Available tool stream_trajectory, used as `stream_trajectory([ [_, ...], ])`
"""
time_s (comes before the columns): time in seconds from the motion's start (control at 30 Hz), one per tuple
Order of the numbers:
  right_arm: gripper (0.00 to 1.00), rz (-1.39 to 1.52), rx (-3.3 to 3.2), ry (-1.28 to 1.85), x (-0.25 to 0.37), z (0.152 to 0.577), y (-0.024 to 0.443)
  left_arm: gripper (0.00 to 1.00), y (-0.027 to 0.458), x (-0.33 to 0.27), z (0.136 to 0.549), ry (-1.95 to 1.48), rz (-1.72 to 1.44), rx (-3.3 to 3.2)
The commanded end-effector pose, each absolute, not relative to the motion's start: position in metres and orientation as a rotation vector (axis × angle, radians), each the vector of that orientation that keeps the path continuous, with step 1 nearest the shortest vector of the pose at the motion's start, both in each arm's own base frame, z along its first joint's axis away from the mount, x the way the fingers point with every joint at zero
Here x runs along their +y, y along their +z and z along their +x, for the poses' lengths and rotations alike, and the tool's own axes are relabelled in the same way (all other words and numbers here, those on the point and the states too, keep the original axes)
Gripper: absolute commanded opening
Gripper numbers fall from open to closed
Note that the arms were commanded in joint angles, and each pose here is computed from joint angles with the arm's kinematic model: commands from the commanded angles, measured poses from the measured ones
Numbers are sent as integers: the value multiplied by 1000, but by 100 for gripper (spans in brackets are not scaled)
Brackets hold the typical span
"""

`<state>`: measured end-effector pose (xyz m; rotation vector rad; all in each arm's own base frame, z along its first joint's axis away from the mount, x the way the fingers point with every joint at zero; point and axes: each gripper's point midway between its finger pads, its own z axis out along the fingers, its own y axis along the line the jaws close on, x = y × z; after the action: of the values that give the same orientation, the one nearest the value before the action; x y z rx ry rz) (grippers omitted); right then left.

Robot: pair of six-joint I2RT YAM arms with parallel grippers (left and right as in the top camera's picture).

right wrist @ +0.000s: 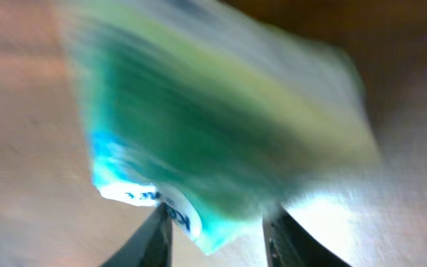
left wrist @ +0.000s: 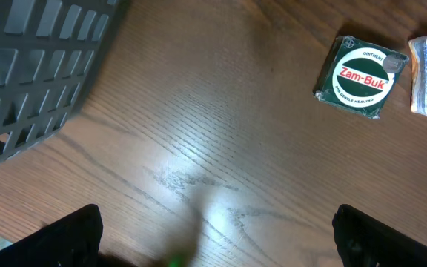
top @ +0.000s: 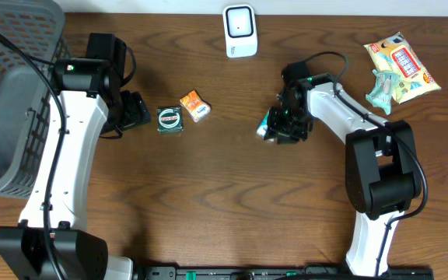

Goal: Scan the item barcode

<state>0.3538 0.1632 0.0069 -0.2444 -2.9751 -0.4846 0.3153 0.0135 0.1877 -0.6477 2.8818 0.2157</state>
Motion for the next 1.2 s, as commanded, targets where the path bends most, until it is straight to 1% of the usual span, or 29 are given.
stream_trajectory([
  [0.0,36,-37,-2989,-435,149,345,11,98,185,16,314,234,-662,2887],
  [0.07,37,-71,-2963,-423,142,341,14,98,185,16,314,234,-662,2887],
  [0.23,47,-116,-2923,-465,133,341,37,98,185,16,314,234,-662,2887],
  [0.33,52,-107,-2963,-491,131,353,46,98,185,16,314,234,-662,2887],
  [0.47,53,-206,-3028,-531,132,375,46,98,185,16,314,234,-662,2887],
  [0.5,65,-263,-3033,-539,132,379,46,98,185,16,314,234,-662,2887],
  [0.53,71,-316,-3036,-547,133,383,46,98,185,16,314,234,-662,2887],
  [0.63,75,-350,-3072,-577,138,395,46,97,185,16,314,234,-662,2887],
  [0.83,69,-340,-3092,-679,148,405,46,98,185,16,314,234,-662,2887],
  [0.87,66,-338,-3099,-682,148,406,45,98,185,16,314,234,-662,2887],
  [0.93,56,-338,-3106,-684,148,407,42,98,185,16,314,234,-662,2887],
  [0.97,53,-338,-3107,-687,148,407,41,97,185,16,314,234,-662,2887],
  [1.03,50,-348,-3103,-693,149,406,37,98,185,16,314,234,-662,2887],
  [1.17,50,-338,-3095,-693,151,400,28,98,185,16,314,234,-662,2887],
])
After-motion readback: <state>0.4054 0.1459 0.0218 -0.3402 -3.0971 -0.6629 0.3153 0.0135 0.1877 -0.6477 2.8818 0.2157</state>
